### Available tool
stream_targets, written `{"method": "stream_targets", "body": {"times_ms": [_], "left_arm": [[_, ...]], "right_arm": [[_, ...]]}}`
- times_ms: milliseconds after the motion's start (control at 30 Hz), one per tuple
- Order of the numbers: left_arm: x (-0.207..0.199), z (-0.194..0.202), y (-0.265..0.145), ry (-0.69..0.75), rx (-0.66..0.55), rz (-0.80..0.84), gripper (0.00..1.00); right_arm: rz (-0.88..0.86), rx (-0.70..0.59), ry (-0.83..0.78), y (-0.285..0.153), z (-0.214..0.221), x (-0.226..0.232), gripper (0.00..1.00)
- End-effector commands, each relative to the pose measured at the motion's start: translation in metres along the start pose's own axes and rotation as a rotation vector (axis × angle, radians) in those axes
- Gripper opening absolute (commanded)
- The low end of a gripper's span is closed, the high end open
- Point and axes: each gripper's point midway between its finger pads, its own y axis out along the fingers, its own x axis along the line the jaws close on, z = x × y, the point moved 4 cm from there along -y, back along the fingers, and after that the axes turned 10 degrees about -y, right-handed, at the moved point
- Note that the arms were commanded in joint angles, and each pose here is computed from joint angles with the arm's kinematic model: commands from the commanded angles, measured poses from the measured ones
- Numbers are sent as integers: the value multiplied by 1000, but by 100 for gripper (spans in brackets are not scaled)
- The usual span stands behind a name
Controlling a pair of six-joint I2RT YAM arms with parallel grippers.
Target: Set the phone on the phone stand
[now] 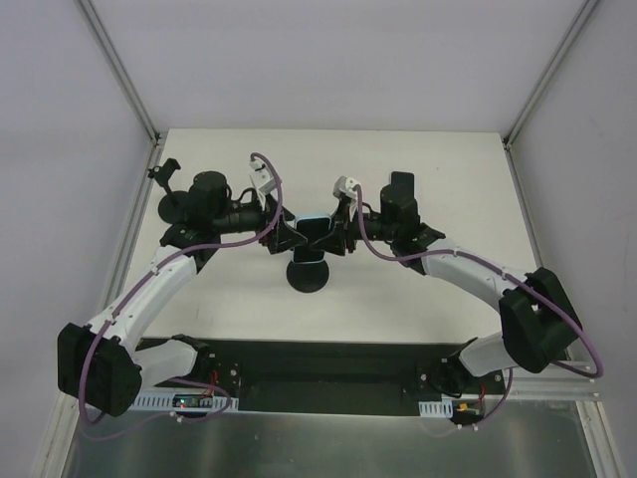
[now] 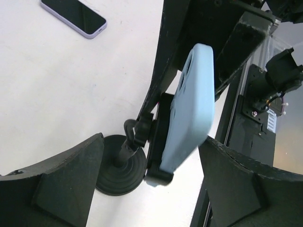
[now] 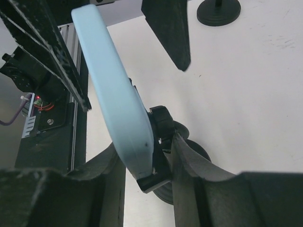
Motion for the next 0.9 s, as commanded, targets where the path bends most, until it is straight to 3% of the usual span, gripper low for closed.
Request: {"method": "stream_targets", "body": {"times_ms": [0,400,533,733,867], "left_arm": [[-9,-8,-11,18,-62,17,80],[2,30,12,1,59,63,77],[8,33,16,-16,75,41,56],[18,48,23,-55,134,-26,35],[27,48,28,-53,141,-74,5]], "right_arm": [[-26,-58,42,-10,-15,-4,0],[-32,-97,116,-17,-22,-14,0],[-30,-97,116,-17,-22,-13,0],[-13,-103,113,-18,-25,-15,0],[-2,-110,105,-19,-29,-14,0]]}}
